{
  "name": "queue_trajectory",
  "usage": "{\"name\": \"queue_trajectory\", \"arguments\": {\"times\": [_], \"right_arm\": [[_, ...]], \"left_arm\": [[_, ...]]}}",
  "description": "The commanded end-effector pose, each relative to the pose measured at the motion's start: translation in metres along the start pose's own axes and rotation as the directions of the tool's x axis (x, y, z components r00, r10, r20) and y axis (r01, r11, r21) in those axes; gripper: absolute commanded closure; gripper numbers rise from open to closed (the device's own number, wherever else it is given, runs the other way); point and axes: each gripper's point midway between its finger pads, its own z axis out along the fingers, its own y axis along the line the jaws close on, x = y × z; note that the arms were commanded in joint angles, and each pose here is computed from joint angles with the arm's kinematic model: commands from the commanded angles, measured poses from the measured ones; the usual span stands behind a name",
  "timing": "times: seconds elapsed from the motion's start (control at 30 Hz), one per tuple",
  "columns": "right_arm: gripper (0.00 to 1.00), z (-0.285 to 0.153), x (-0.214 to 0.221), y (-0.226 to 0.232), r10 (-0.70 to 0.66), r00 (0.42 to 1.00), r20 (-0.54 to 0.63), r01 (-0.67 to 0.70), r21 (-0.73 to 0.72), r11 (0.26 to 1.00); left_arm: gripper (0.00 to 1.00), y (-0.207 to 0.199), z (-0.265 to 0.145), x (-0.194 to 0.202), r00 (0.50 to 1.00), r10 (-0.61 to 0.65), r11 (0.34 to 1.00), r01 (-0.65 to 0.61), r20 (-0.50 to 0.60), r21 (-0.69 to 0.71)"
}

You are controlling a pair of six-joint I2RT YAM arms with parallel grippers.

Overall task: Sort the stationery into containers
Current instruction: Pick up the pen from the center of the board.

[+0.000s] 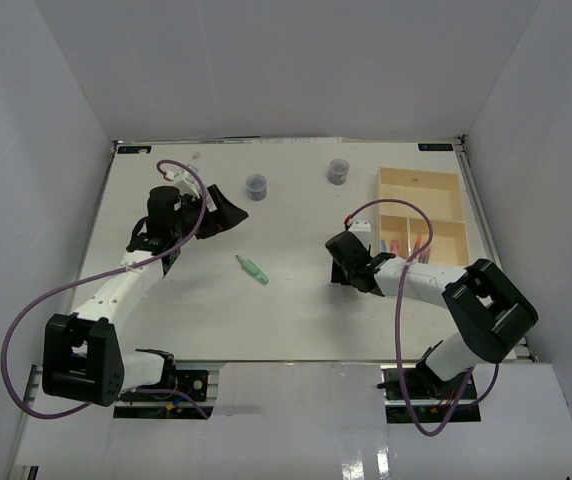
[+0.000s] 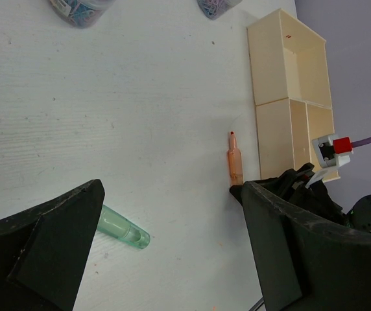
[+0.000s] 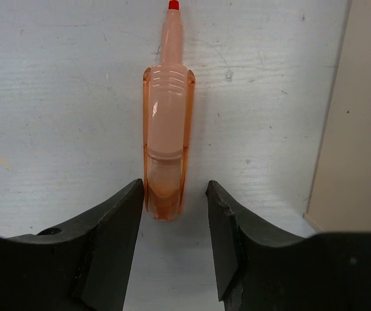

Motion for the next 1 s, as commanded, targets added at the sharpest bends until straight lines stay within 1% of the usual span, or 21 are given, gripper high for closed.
{"name": "queue_trajectory", "arguments": {"times": [0.0,0.27,0.37,0.4,0.47,0.5,0.6,0.63,0.7,0.8,0.9,0.93,0.97], "right_arm": [[0.50,0.007,0.016,-0.003,-0.013,0.998,-0.069,0.014,0.017,1.000],[0.52,0.008,0.016,-0.005,-0.018,0.997,-0.075,0.020,0.031,0.999],[0.58,0.006,0.017,-0.005,-0.018,0.997,-0.074,0.021,0.029,0.999],[0.62,0.006,0.016,-0.006,-0.018,0.997,-0.072,0.020,0.030,0.999],[0.66,0.005,0.015,-0.007,-0.024,0.997,-0.068,0.026,0.034,0.999],[0.69,0.005,0.015,-0.008,-0.027,0.997,-0.068,0.030,0.036,0.999],[0.74,0.001,0.010,-0.007,-0.042,0.998,-0.051,0.043,0.030,0.999],[0.80,0.000,0.007,-0.005,-0.062,0.997,-0.040,0.063,0.025,0.998],[0.85,-0.006,-0.002,0.001,-0.078,0.997,-0.013,0.078,0.006,0.997],[0.86,-0.017,-0.018,0.010,-0.145,0.989,0.031,0.145,-0.027,0.989],[0.86,-0.036,-0.043,0.025,-0.218,0.972,0.088,0.225,-0.080,0.971],[0.86,-0.048,-0.057,0.036,-0.221,0.968,0.120,0.236,-0.123,0.964],[0.86,-0.054,-0.062,0.037,-0.259,0.957,0.128,0.275,-0.136,0.952]], "left_arm": [[0.02,-0.012,-0.003,-0.013,1.000,0.014,0.999,-0.014,0.027,0.034],[0.02,-0.011,-0.003,-0.014,0.999,0.014,0.999,-0.015,0.029,0.031],[0.02,-0.011,-0.003,-0.013,1.000,0.012,0.999,-0.013,0.024,0.032],[0.02,-0.011,-0.003,-0.013,1.000,0.012,0.999,-0.013,0.024,0.034],[0.02,-0.012,-0.002,-0.013,1.000,0.011,0.999,-0.012,0.021,0.035],[0.02,-0.012,-0.002,-0.013,1.000,0.011,0.999,-0.012,0.020,0.037],[0.02,-0.014,-0.002,-0.012,1.000,0.013,0.999,-0.013,0.016,0.045],[0.02,-0.013,-0.002,-0.012,1.000,0.012,0.999,-0.013,0.016,0.045],[0.02,-0.014,-0.002,-0.011,1.000,0.012,0.999,-0.012,0.010,0.051],[0.02,-0.017,-0.002,-0.009,1.000,0.009,0.998,-0.009,-0.003,0.067],[0.02,-0.022,0.000,-0.006,0.999,0.007,0.995,-0.004,-0.031,0.100],[0.02,-0.023,0.001,-0.004,0.999,0.005,0.994,-0.001,-0.042,0.111],[0.02,-0.026,0.002,-0.004,0.999,0.004,0.992,0.002,-0.052,0.125]]}}
